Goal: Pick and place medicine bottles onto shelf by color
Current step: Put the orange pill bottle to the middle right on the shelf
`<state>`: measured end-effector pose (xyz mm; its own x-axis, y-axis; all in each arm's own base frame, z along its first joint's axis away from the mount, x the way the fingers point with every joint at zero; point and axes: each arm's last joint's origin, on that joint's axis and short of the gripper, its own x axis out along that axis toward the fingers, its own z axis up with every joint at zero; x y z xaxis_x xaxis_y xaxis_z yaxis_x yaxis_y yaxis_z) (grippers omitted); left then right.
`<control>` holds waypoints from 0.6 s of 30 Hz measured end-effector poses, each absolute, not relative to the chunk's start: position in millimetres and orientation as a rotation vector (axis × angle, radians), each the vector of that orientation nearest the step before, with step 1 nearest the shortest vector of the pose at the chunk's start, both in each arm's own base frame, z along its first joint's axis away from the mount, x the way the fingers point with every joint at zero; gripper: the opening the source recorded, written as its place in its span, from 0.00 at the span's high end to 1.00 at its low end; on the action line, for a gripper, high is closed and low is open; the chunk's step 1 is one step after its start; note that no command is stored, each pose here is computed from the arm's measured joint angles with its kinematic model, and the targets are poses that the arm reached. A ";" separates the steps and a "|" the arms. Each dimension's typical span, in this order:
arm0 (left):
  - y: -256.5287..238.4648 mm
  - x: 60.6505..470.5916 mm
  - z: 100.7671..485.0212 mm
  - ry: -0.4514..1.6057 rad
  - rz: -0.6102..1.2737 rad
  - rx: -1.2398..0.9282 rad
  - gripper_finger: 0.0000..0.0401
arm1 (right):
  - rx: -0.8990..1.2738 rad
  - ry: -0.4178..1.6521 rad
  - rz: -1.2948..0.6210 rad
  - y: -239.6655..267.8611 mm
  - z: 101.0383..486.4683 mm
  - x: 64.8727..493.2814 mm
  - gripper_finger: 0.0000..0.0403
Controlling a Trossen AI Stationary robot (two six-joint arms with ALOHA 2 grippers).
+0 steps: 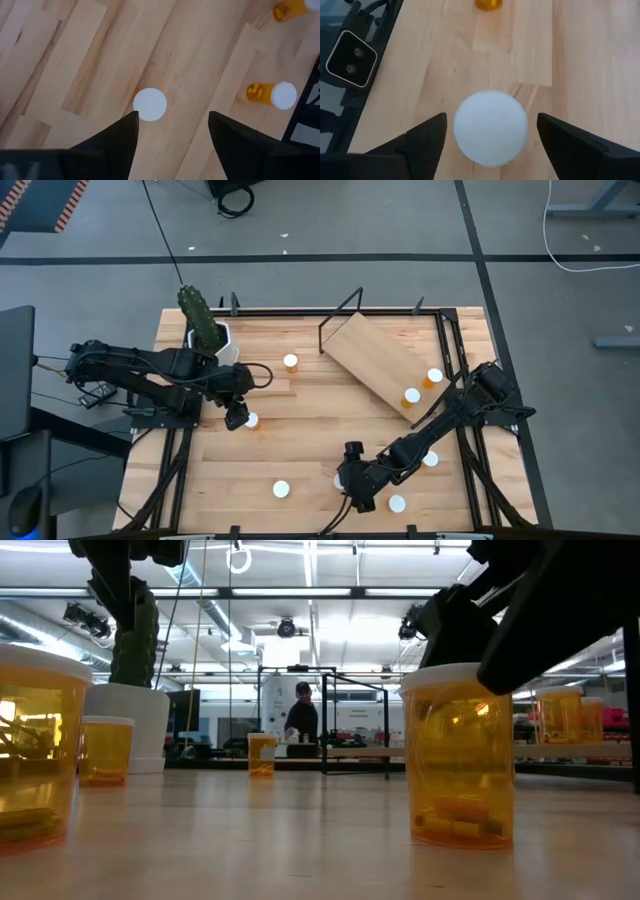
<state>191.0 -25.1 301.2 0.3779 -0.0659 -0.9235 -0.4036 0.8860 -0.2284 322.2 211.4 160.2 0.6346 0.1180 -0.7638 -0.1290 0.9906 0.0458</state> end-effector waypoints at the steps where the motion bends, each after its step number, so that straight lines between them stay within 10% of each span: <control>1: -25.2 191.0 301.2 1.174 0.226 -0.459 0.39 | -0.013 0.873 0.141 211.5 160.1 322.1 0.23; 18: -25.2 191.2 301.3 1.172 0.222 -0.456 0.39 | -0.008 0.872 0.143 211.6 160.6 322.1 0.36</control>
